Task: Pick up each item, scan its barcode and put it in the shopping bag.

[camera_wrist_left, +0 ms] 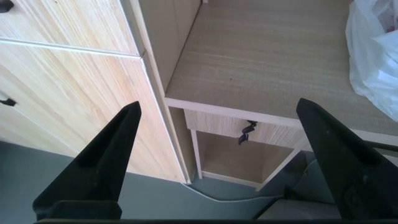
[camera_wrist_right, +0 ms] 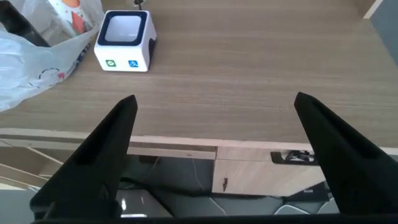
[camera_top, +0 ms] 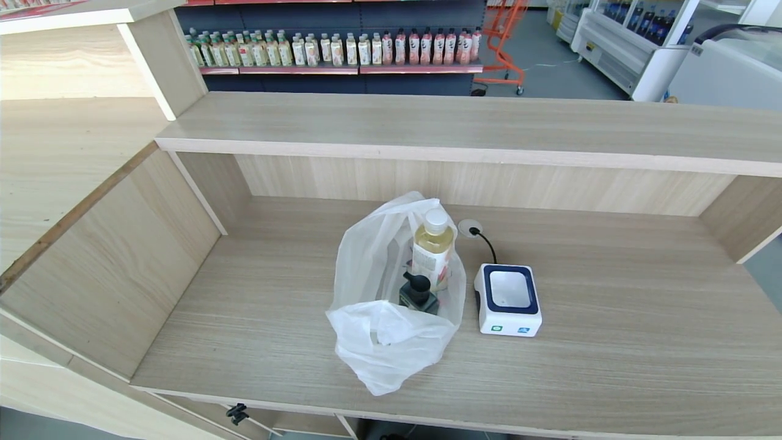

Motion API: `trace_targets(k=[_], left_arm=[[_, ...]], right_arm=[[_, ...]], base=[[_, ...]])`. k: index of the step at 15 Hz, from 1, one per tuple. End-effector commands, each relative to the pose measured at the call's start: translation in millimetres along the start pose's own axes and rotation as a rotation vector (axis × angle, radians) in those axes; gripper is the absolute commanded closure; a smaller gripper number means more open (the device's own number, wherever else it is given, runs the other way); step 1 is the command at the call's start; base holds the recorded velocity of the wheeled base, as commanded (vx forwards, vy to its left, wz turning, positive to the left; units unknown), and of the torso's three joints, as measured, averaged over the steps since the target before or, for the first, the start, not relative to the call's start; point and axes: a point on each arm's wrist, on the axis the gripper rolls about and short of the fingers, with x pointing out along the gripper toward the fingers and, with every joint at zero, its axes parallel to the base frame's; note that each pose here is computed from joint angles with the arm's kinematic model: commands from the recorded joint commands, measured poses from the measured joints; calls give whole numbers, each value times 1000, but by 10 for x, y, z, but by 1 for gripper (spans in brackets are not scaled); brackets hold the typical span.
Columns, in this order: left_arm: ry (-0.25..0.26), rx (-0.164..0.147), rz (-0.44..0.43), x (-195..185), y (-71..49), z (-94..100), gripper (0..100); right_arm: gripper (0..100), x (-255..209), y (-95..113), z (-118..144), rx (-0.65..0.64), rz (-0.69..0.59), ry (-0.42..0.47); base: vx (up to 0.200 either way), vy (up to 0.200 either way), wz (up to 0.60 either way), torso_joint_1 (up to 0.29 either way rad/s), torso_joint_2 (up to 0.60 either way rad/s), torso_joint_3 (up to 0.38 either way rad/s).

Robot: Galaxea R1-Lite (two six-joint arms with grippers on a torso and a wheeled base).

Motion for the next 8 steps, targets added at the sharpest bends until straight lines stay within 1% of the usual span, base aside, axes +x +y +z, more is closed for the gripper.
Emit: trace_targets(k=[1,8], left_arm=[[0,0,1,0,0,0,0],[2,0,1,1,0,0,0]], right_arm=[[100,-2,0,-1,-1,0,-3],[100,-2,0,-4,21,0,0]], base=[[0,0,0,0,0,0],[0,0,0,0,0,0]])
